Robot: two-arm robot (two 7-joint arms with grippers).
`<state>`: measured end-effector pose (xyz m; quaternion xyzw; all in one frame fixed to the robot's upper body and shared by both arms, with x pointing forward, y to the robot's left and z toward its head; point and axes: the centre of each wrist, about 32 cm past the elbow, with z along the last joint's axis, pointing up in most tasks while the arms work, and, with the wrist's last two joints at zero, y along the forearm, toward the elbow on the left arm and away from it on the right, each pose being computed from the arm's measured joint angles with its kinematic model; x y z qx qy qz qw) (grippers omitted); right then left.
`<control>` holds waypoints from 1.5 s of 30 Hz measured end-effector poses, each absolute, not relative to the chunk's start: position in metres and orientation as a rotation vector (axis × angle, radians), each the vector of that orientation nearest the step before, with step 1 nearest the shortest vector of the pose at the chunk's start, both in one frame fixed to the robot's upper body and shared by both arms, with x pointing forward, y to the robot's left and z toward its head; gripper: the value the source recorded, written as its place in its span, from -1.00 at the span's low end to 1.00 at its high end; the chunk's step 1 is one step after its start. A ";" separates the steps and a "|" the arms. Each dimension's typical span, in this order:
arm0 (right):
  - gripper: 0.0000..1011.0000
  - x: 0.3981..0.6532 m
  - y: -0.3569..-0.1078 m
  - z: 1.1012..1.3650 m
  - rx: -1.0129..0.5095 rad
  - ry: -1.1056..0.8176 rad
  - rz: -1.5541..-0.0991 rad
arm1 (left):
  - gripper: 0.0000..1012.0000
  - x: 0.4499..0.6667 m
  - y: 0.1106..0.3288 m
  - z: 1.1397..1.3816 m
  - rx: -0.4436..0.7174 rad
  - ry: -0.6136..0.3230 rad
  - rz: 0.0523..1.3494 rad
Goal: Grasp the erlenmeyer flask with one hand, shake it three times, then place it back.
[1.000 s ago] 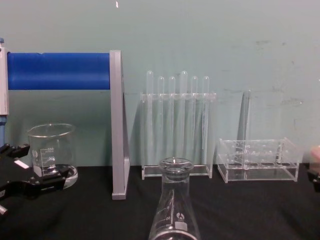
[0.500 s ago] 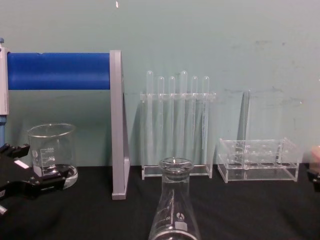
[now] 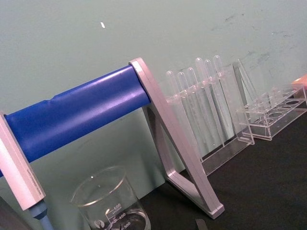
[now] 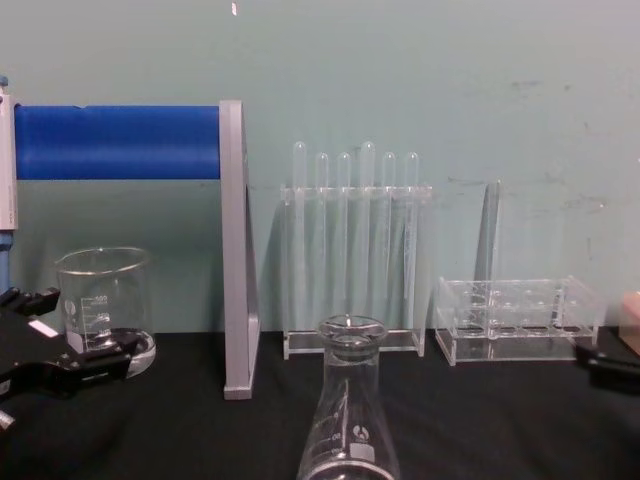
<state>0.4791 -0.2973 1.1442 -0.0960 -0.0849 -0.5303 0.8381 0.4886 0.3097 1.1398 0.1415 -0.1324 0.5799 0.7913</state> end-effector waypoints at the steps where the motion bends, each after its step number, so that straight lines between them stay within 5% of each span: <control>1: 0.98 0.477 -0.294 1.145 -0.186 -0.163 -1.095 | 0.98 0.489 0.310 1.140 0.305 -0.285 1.248; 22: 0.98 0.450 -0.244 1.142 -0.092 0.001 -0.720 | 0.98 0.489 0.310 1.140 0.304 -0.285 1.248; 45: 0.98 0.465 -0.218 1.139 -0.070 -0.017 -0.647 | 0.98 0.489 0.310 1.140 0.304 -0.285 1.248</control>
